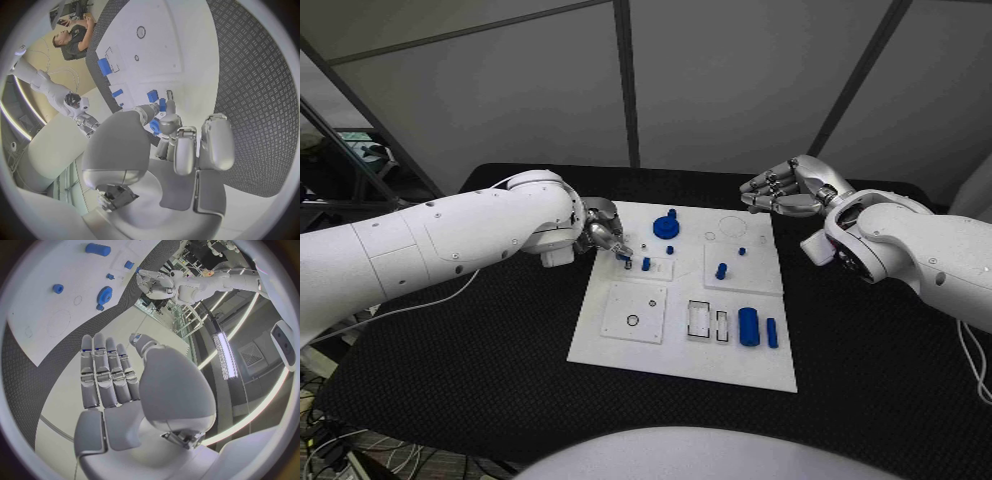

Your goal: Assemble the parts on the task board

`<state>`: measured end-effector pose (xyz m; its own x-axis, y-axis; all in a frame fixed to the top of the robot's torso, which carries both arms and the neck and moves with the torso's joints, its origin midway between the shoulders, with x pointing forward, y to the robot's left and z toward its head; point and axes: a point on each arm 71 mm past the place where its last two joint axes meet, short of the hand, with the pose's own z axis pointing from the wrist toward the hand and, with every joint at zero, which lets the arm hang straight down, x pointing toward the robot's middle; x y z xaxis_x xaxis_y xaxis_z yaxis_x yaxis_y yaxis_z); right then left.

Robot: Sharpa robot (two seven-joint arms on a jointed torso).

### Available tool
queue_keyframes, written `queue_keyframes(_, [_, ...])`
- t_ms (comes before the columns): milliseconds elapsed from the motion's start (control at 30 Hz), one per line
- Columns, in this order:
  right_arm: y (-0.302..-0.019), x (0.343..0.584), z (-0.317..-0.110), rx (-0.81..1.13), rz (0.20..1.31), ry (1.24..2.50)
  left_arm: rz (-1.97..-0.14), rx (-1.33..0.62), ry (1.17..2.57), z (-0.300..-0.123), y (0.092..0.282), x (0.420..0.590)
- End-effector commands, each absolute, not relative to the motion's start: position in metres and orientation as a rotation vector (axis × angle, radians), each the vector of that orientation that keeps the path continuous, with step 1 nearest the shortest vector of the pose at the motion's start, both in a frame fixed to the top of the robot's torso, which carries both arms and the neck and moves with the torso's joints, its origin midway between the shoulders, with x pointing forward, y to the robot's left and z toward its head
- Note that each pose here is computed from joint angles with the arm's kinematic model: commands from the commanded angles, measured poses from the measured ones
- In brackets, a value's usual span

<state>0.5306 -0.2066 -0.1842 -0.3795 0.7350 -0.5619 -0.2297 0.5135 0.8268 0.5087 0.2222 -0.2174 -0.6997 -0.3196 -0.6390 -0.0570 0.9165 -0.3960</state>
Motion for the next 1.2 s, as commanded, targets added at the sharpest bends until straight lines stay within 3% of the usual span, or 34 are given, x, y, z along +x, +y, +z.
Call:
queue_keyframes(33, [-0.205,0.531,-0.183,0.434,1.104,1.659,-0.452,-0.243,2.369,-0.216,0.219,0.511])
queue_keyframes(500, [-0.204,0.531,-0.183,0.434,1.105,1.658,-0.366,-0.228,2.378,-0.218,0.208,0.523])
queue_keyframes(1200, [-0.203,0.531,-0.183,0.432,1.107,1.656,-0.277,-0.151,2.375,-0.221,0.198,0.52])
